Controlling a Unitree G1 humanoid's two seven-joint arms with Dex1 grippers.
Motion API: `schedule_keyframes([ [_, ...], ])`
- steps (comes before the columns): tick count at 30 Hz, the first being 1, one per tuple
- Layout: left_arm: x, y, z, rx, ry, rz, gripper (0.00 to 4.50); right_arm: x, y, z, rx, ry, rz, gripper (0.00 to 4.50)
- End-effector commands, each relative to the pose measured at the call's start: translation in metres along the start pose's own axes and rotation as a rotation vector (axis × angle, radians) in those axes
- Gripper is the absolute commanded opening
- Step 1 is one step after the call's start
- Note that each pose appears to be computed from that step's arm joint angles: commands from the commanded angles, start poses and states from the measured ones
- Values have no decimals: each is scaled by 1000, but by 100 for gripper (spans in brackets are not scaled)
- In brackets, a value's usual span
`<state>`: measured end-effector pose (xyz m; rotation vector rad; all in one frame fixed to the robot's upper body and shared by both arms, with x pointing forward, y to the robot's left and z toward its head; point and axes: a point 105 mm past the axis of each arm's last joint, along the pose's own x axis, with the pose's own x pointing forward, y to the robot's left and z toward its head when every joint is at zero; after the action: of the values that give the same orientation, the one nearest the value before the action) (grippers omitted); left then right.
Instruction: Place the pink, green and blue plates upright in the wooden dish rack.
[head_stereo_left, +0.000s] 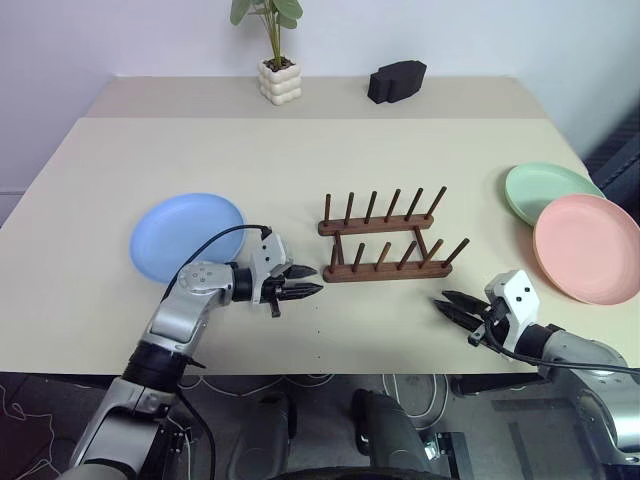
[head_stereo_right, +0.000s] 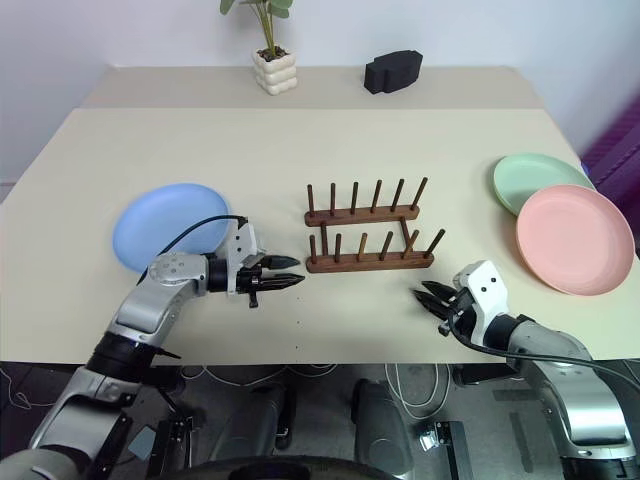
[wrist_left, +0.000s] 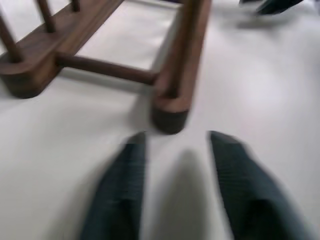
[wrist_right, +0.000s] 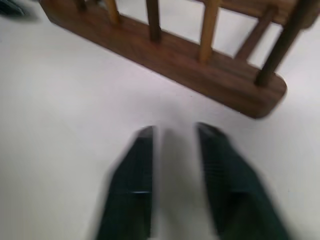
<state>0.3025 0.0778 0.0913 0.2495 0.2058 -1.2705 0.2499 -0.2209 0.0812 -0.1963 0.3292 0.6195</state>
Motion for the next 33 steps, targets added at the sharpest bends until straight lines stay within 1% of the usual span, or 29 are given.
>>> schedule_keyframes([
  [1,8,-19,7,31,17,-75,20,3,-8,4,-64,3,-34,0],
  [3,14,-22,5,43,38,-79,20,7,-9,4,-72,2,-37,0],
  [5,23,-20,-1,102,70,-49,20,14,-12,4,-80,2,-52,0],
  [7,35,-23,-6,112,94,-58,20,22,-16,1,-112,32,-78,0],
  [9,44,-22,-6,97,84,-39,20,27,-20,0,-142,37,-102,0],
  [11,47,-13,-4,105,74,15,20,31,-22,2,-147,28,-107,0],
  [17,46,16,-6,125,65,185,20,44,-24,7,-177,9,-119,0],
  [21,42,30,-7,124,55,277,20,51,-25,9,-188,-1,-120,0],
  [28,40,32,-9,117,47,299,20,58,-31,12,-210,-19,-147,0],
  [33,38,32,-8,116,38,299,20,57,-34,14,-215,-26,-153,0],
])
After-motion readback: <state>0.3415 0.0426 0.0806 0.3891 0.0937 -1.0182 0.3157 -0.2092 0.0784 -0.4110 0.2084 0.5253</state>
